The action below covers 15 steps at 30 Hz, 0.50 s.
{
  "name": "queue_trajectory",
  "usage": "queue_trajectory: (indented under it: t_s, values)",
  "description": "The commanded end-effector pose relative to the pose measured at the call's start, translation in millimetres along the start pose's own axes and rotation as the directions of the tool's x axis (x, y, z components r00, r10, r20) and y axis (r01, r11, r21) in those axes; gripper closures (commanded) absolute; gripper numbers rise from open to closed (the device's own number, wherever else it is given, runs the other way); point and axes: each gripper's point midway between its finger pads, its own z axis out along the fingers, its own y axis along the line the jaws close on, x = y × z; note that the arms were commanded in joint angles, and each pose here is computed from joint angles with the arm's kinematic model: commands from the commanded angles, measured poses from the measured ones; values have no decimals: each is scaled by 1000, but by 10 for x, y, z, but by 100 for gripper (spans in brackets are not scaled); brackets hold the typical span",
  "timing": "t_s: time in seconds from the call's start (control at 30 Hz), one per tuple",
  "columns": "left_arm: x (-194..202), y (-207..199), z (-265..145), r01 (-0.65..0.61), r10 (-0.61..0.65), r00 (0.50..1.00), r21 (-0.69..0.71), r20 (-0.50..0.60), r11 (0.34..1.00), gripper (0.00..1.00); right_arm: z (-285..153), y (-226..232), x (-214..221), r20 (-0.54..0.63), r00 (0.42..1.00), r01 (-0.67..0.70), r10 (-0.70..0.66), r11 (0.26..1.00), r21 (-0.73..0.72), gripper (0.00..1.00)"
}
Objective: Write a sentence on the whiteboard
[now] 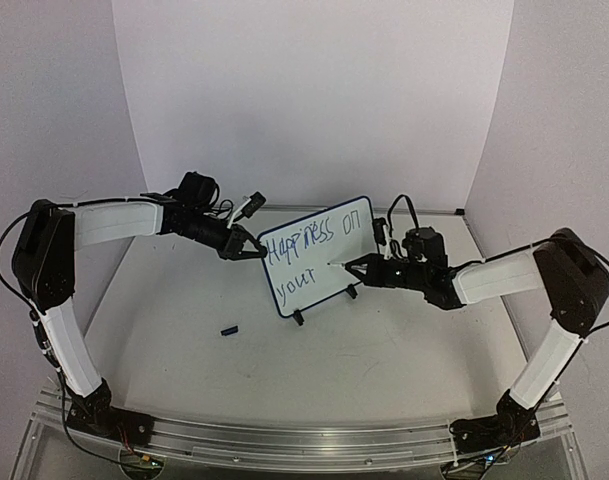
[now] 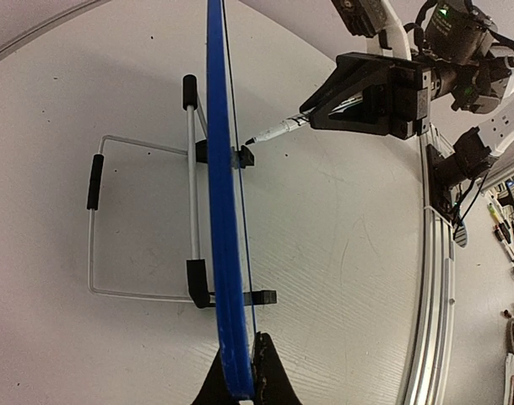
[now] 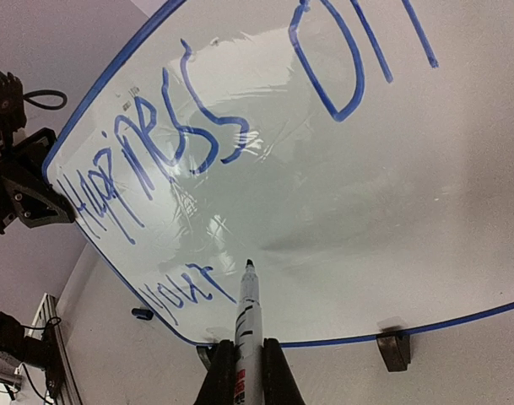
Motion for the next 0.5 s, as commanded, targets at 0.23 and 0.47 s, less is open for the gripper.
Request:
queue_trajectory:
  t_s: [0.23, 0.47]
  values:
    - [288, 40, 90, -11, 5, 994, -53, -108, 999, 100, 90, -38, -190, 58, 998, -10, 11, 1000, -10, 100]
    - [287, 39, 90, -10, 5, 994, -53, -109, 999, 100, 93, -179, 9, 23, 999, -41, 41, 999, 26, 100]
